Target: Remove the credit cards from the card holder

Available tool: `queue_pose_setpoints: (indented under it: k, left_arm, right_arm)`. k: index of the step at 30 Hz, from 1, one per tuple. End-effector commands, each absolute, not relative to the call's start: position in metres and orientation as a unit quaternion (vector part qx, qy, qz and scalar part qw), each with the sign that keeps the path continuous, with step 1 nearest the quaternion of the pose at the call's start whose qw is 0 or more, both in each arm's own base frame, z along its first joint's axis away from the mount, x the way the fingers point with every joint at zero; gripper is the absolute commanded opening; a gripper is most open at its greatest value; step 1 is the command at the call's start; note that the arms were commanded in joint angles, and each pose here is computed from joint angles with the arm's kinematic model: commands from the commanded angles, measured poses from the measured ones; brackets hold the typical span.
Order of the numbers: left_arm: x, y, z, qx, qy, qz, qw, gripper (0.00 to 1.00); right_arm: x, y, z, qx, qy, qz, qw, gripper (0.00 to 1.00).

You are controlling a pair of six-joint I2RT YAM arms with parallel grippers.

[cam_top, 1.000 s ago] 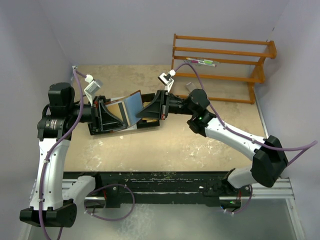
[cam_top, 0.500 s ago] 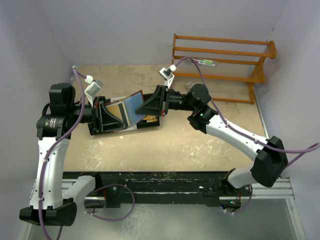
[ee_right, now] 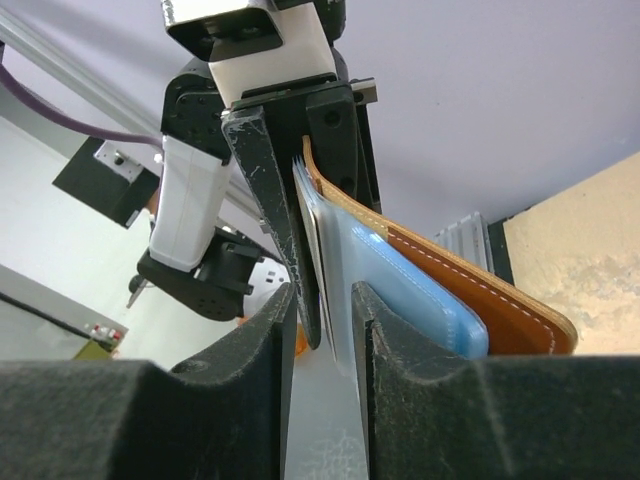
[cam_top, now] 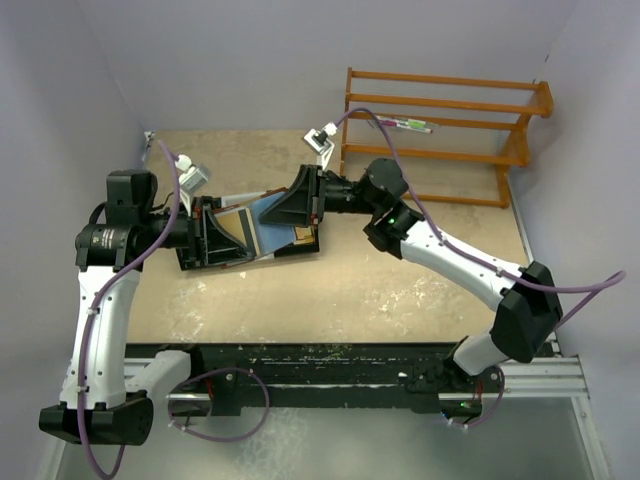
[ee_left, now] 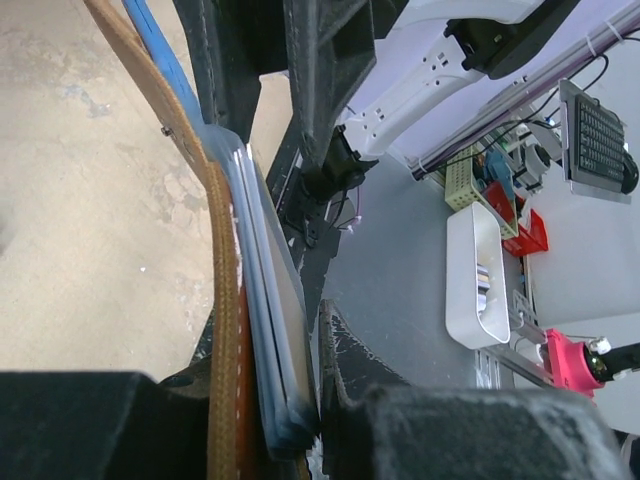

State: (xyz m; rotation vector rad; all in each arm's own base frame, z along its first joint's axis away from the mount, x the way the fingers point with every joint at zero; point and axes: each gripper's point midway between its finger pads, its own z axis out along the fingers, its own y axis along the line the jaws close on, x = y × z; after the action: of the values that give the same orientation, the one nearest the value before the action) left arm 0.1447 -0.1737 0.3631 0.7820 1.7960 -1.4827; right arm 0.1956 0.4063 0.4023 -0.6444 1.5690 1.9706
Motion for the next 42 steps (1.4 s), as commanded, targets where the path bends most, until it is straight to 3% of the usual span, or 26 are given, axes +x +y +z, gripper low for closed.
queue_pose_setpoints:
  k: [1,9,24,30,42]
  left_arm:
    - [0.136,-0.176,0.381,0.339,0.657,-0.568,0.361,0.22]
    - [0.138,-0.175,0.379,0.334,0.663,-0.565,0.360,0.22]
    - [0.141,-0.175,0.379,0.332,0.665,-0.563,0.359,0.25]
    - [0.140,-0.175,0.382,0.338,0.663,-0.558,0.367,0.28]
    - [0.132,-0.176,0.390,0.360,0.645,-0.556,0.381,0.32]
  right_arm:
    - [0.187,0.411,0.417,-0.264,0.561,0.734,0.277,0.33]
    - [0.173,0.422,0.413,-0.287,0.563,0.729,0.264,0.38]
    - [0.151,0.433,0.396,-0.304,0.557,0.738,0.228,0.32]
    - [0.163,0.443,0.377,-0.276,0.601,0.715,0.227,0.37]
    - [0.182,0.448,0.358,-0.248,0.651,0.673,0.249,0.35]
